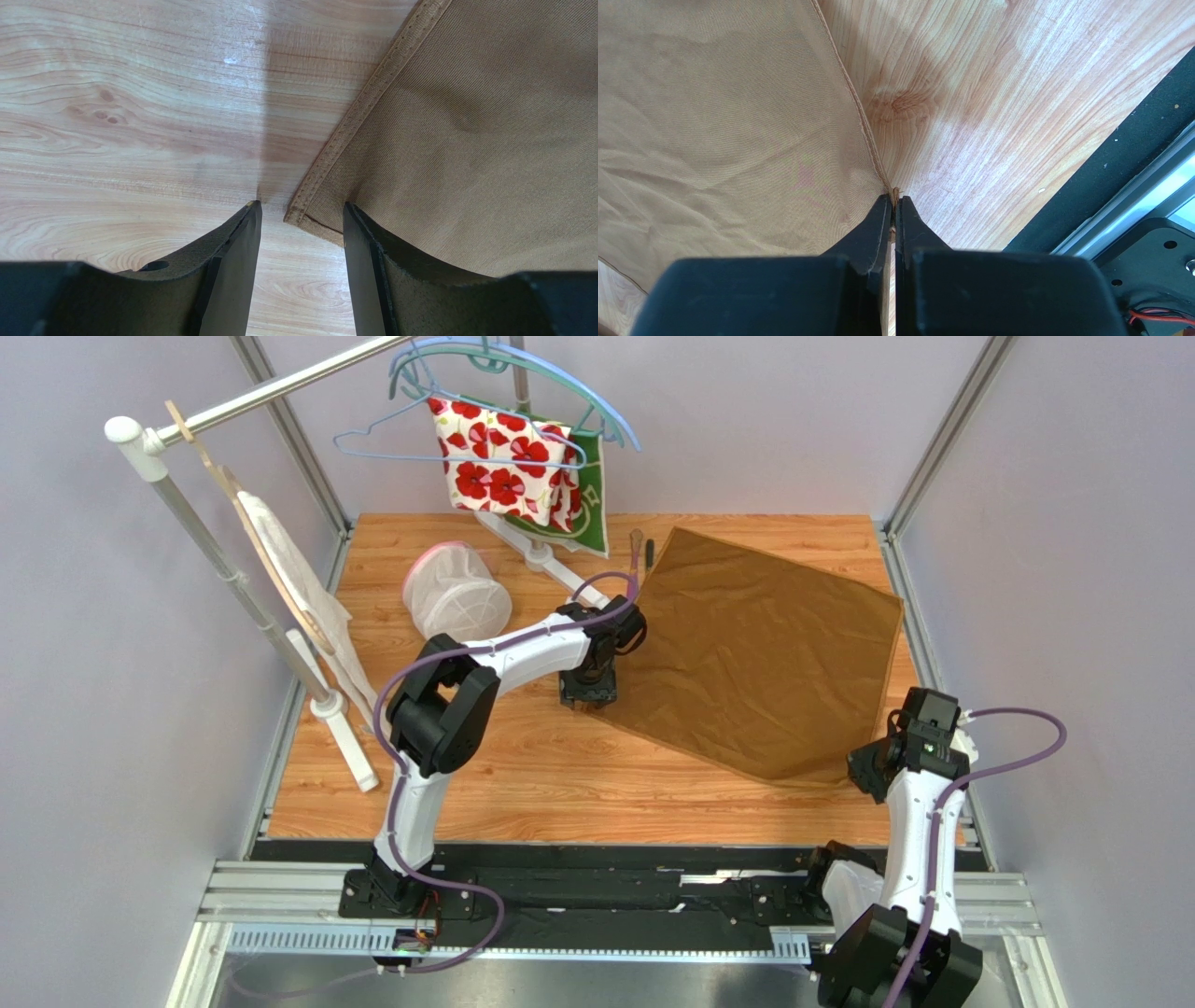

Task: Fold the napkin into a case and place the utensils inside
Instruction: Pick up the flattened napkin from the center of the board, then fold and flatten the napkin at the center of the board.

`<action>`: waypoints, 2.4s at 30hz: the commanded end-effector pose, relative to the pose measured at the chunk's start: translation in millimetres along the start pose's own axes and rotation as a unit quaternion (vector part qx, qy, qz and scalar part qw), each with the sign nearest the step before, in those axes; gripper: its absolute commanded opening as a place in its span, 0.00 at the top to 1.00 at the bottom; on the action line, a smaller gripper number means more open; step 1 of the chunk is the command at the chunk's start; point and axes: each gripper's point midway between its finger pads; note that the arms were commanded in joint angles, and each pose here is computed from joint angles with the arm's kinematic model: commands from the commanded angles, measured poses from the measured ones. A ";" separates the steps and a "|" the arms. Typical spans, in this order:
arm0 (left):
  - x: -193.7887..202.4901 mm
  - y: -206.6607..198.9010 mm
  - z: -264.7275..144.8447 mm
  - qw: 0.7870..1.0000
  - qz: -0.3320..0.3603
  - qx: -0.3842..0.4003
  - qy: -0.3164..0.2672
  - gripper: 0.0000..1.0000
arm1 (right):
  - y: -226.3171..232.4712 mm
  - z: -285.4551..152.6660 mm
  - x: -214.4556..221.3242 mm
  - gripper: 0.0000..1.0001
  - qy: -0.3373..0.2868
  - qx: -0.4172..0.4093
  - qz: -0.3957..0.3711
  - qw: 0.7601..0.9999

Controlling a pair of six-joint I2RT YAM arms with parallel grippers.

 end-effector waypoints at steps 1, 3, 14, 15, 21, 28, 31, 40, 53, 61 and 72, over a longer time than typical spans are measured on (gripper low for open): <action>6.6 -1.6 5.0 1.000 -0.019 0.004 0.007 0.45 | 6.5 -7.4 -11.2 1.00 -0.018 -0.009 -0.001 1.000; 12.1 -1.8 8.2 0.999 -0.028 0.007 0.015 0.47 | 5.8 -7.8 -11.8 1.00 -0.020 -0.007 0.001 1.000; 13.1 -0.5 23.4 0.999 -0.036 0.021 0.003 0.95 | 4.1 -11.6 -11.9 1.00 -0.022 -0.004 0.007 1.000; 9.8 -0.6 19.3 0.999 -0.029 0.025 -0.003 0.98 | 4.2 -12.7 -13.1 1.00 -0.025 -0.004 0.006 1.000; -22.4 -9.8 -36.6 0.994 -0.003 0.087 -0.060 1.00 | 9.0 -34.7 -24.4 1.00 -0.048 -0.016 0.005 0.999; -51.1 -24.1 -144.2 0.967 0.037 0.194 -0.162 1.00 | 23.5 -111.3 -64.0 1.00 -0.135 -0.058 -0.012 0.989; -62.1 -25.2 -207.2 0.944 0.051 0.239 -0.221 1.00 | 29.6 -149.9 -71.7 1.00 -0.163 -0.086 -0.032 0.982; -60.6 25.6 -383.6 0.866 0.038 0.361 -0.345 1.00 | 19.5 -305.8 -78.5 1.00 -0.298 -0.193 -0.041 0.934; -65.6 104.4 -490.4 0.792 0.007 0.403 -0.458 1.00 | 25.5 -366.2 -88.2 1.00 -0.355 -0.253 -0.034 0.899; -123.9 20.9 -393.6 0.874 0.018 0.302 -0.380 1.00 | 99.2 -283.8 -135.9 1.00 -0.306 -0.258 -0.028 0.916; -257.7 -56.5 -260.0 0.877 -0.001 0.236 -0.418 1.00 | 227.7 -122.8 -202.1 1.00 -0.231 -0.285 -0.103 0.925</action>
Point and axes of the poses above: each gripper's point midway between its finger pads, its own z axis out along the fingers, its own y axis along the line the jaws close on, x = y × z, and after that the axes turned 4 degrees about -z, right-handed
